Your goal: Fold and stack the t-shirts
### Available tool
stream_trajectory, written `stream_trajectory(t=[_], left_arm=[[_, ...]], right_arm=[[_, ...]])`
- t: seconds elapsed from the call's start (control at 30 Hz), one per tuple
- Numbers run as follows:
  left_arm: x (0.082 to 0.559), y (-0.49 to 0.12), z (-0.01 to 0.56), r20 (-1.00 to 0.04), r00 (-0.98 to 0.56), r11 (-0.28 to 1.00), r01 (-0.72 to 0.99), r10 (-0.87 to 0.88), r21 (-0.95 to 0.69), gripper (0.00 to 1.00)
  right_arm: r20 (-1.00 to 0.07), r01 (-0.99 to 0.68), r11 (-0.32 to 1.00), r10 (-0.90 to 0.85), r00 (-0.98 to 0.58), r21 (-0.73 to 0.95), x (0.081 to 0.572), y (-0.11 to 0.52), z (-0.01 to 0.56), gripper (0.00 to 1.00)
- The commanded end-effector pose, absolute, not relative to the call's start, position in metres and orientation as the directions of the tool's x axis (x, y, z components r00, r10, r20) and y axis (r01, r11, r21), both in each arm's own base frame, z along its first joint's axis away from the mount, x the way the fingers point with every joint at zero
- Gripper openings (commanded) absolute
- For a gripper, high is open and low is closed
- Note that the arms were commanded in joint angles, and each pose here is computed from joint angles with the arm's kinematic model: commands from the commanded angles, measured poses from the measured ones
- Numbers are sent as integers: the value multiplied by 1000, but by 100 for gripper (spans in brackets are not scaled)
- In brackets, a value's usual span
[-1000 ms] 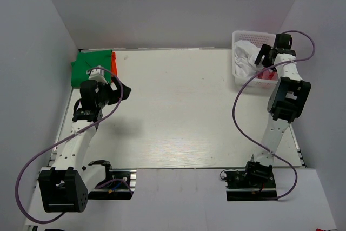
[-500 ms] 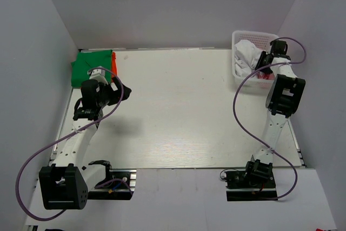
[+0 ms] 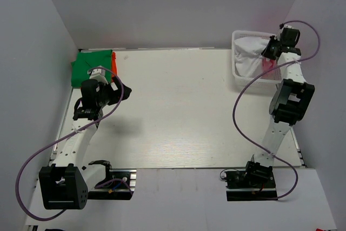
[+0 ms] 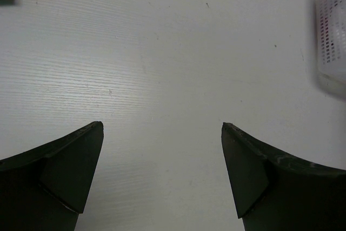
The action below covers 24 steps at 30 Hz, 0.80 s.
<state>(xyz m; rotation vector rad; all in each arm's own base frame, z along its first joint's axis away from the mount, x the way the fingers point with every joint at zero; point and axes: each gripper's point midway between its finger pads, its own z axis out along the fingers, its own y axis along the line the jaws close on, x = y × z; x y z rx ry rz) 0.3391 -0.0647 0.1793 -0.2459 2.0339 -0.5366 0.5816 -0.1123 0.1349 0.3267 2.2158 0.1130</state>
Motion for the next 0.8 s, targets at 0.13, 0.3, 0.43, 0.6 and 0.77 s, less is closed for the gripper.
stream_trajectory(t=[0.13,0.3,0.43,0.6,0.77], left_arm=[[341,-68,202,-805,-455,878,94,-381,-469,100],[340,-72,203,-797,-463,869,105,-387,-483,100],[339,-73,206,-800,-459,867,117,-386,-485,100],[336,-73,208,-800,-453,863,117,-394,-491,100],[336,-74,208,-795,-454,859,113,-402,-499,100]], right_arm=[[-972,-37,984,168,-164,176,563,-80,357,0],[-985,-213,962,170,-9,168,528,-43,443,0],[-977,-352,921,203,63,168,501,-11,494,0],[-964,-585,795,255,76,164,466,46,532,0],[-967,-752,642,253,28,146,440,116,534,0]])
